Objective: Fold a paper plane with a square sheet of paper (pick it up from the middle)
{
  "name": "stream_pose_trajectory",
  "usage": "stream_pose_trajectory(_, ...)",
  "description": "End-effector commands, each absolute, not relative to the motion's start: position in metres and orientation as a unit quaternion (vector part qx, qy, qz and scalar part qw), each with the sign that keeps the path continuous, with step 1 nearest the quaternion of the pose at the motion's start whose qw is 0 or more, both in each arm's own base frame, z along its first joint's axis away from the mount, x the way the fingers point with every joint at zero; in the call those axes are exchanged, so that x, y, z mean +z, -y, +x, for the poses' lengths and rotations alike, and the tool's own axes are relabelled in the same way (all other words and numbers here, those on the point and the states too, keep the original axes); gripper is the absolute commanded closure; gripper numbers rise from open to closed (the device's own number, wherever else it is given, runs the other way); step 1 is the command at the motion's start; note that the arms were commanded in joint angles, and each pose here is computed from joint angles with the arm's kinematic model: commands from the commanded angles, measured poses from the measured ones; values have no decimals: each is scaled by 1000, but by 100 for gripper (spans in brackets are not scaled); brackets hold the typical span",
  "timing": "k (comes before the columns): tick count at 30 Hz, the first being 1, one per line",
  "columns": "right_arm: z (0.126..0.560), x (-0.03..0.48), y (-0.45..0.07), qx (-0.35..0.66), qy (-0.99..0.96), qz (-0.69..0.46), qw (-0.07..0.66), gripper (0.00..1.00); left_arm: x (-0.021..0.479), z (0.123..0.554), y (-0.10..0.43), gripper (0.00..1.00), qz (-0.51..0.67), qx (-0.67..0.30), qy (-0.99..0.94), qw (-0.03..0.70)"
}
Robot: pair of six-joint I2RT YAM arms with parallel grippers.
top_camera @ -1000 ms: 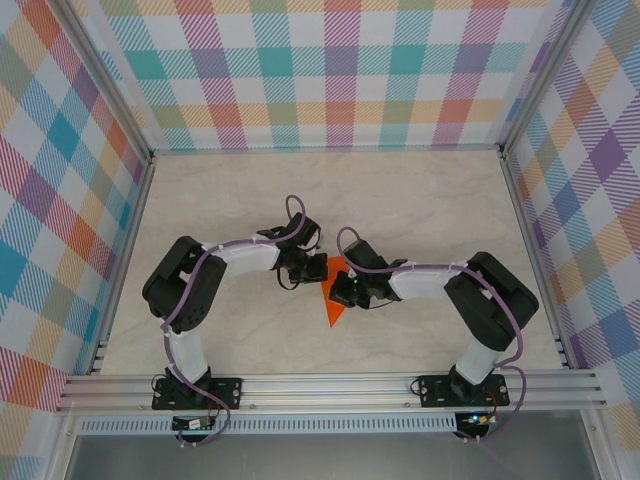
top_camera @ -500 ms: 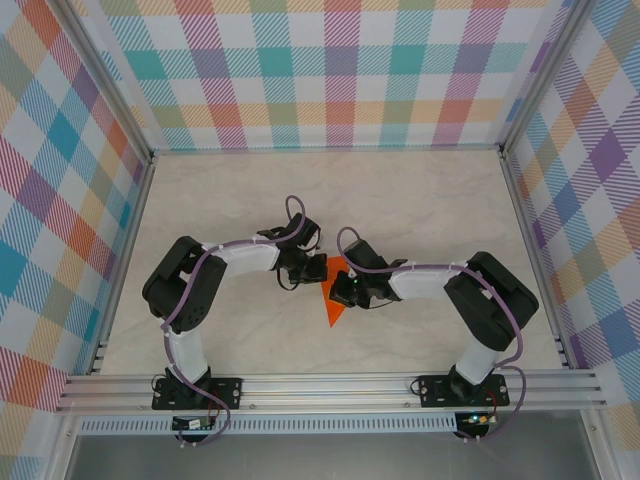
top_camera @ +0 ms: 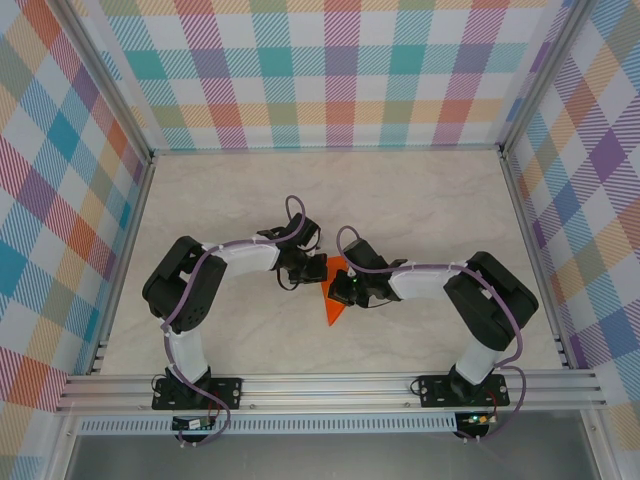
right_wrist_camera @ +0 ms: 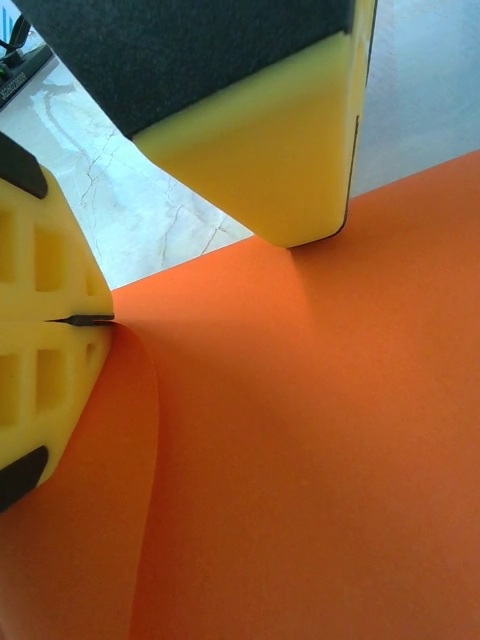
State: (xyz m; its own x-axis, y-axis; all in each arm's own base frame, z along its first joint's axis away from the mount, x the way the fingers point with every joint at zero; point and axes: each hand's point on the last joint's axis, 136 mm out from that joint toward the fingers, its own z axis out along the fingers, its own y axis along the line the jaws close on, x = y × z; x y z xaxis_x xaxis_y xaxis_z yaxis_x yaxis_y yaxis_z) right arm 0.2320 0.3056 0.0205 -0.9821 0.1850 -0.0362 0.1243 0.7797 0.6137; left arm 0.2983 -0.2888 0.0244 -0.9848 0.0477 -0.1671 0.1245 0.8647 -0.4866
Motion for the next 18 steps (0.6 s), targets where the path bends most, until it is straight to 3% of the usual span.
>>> stream_pose_trajectory(1, 234, 17, -307, 317, -944, 73, 54, 96, 14, 296, 284, 99, 38, -249, -966, 64)
stream_pose_trajectory(18, 229, 7, -303, 297, -952, 60, 42, 96, 14, 297, 283, 99, 39, -248, -966, 64)
